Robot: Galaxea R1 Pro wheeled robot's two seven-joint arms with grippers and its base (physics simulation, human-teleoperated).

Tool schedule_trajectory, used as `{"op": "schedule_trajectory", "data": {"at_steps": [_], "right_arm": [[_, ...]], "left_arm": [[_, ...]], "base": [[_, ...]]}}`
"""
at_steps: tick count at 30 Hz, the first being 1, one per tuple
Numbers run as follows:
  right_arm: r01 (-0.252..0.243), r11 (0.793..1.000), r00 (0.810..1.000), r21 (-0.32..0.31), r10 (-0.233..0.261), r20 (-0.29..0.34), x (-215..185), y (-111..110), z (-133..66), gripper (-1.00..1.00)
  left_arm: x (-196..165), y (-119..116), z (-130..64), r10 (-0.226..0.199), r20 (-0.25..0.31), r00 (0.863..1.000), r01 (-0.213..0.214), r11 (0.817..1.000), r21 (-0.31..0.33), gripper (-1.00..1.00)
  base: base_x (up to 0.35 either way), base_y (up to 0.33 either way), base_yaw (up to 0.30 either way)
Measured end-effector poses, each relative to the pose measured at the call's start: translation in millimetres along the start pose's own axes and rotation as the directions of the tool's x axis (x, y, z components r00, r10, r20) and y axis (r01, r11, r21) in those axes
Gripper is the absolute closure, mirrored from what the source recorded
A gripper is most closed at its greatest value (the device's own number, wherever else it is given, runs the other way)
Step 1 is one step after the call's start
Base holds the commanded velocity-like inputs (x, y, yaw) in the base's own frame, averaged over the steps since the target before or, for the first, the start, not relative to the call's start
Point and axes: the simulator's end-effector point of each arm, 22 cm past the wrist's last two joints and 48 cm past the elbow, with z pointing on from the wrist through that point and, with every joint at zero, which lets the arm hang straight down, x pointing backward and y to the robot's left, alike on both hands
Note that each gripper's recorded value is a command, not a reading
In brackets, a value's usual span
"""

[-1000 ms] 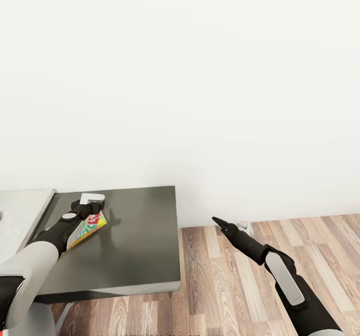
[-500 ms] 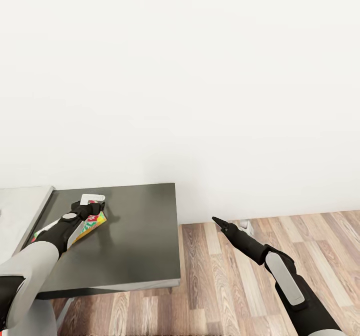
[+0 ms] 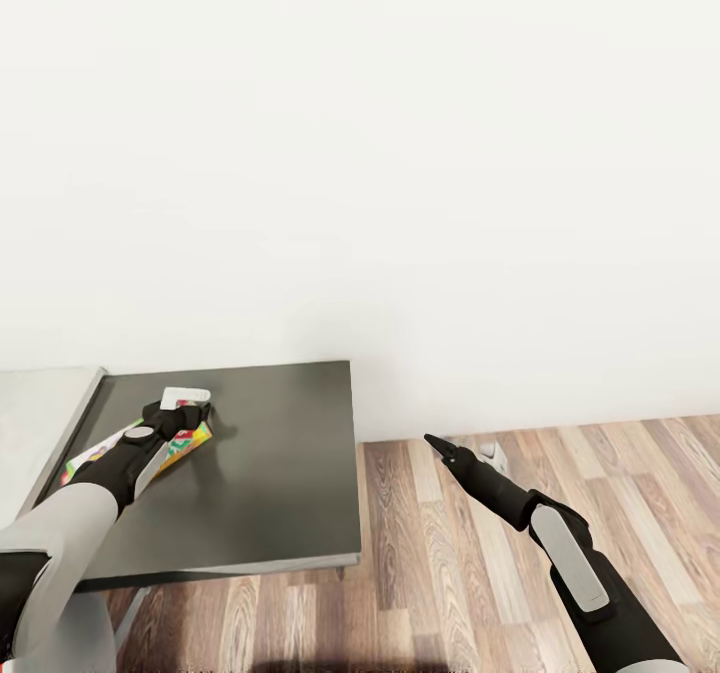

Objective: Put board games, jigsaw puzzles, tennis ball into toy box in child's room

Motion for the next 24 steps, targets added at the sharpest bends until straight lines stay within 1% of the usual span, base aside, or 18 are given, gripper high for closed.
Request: {"op": "schedule_trajectory", "data": {"at_steps": [9, 18, 24], "right_arm": [[-0.008, 1.000, 1.000, 0.008, 0.008, -0.007, 4.1, -6.5, 1.8, -1.00], [-0.010, 1.000, 1.000, 0.011, 0.010, -0.009, 4.9, -8.5, 2.5, -1.00], [-0.010, 1.000, 1.000, 0.011, 0.010, -0.009, 4.9, -8.7, 2.8, -1.00]], "left_arm": [[-1.4, -1.3, 3.6, 0.002, 0.009, 1.000, -0.002, 1.000, -0.001, -1.00], [-3.1, -3.9, 5.0, 0.001, 0.014, 1.000, -0.002, 1.000, 0.005, -1.00], [-2.7, -1.6, 5.2, 0.002, 0.012, 1.000, -0.002, 1.000, -0.002, -1.00]], "base": [[0.000, 0.000, 0.000], [-0.004, -0.004, 0.000], [-0.082, -0.132, 0.000]]}}
